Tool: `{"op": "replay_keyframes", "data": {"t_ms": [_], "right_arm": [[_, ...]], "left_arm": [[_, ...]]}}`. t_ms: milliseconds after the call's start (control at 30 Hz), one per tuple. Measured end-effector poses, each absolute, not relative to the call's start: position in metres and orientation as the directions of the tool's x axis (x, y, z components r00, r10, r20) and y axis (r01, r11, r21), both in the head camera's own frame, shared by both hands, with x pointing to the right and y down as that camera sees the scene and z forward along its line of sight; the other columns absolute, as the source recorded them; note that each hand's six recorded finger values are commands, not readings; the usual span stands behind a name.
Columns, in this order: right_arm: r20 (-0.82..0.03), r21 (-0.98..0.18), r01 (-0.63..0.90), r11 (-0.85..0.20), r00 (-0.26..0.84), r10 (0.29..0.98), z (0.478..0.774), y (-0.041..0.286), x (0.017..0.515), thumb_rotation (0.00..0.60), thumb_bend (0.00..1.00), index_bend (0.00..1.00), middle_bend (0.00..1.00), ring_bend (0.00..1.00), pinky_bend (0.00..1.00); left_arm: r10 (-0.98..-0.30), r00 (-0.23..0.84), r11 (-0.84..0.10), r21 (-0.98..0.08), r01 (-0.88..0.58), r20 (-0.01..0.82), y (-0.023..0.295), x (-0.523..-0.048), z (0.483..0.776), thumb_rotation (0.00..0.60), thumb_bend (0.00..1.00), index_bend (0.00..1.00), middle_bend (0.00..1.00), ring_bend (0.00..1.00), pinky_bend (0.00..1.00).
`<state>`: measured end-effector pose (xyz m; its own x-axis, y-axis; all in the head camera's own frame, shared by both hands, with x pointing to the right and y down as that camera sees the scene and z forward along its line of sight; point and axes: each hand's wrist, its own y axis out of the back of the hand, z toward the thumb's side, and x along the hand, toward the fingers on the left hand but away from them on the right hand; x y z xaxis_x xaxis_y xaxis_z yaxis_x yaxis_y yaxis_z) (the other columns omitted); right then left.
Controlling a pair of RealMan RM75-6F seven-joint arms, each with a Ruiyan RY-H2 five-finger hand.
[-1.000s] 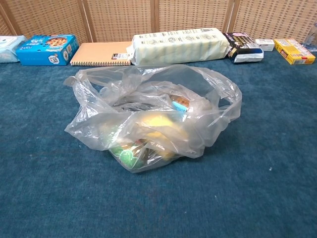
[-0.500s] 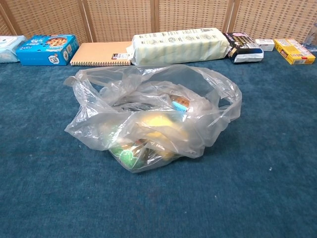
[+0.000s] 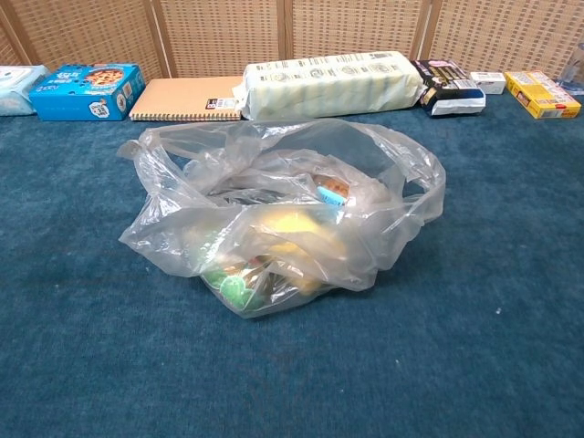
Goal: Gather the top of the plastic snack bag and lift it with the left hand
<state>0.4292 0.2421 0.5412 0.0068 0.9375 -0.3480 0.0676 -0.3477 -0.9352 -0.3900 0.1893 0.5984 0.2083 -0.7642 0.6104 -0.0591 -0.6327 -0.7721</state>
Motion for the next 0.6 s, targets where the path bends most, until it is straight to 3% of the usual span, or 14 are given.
{"op": "replay_keyframes", "data": {"t_ms": [200, 600], "right_arm": [[-0.348, -0.935, 0.074, -0.347, -0.001, 0.938, 0.542, 0.245, 0.431, 0.524, 0.24, 0.19, 0.23, 0.25, 0.27], [-0.329, -0.942, 0.073, -0.328, -0.007, 0.944, 0.535, 0.247, 0.433, 0.520, 0.24, 0.19, 0.23, 0.25, 0.26]], "left_arm": [[-0.708, 0.285, -0.688, -0.722, -0.073, 0.646, 0.184, -0.362, 0.605, 0.000, 0.05, 0.24, 0.22, 0.25, 0.20], [-0.625, 0.383, -0.752, -0.655, -0.064, 0.680, 0.177, -0.319, 0.619, 0.000, 0.04, 0.23, 0.22, 0.26, 0.22]]}}
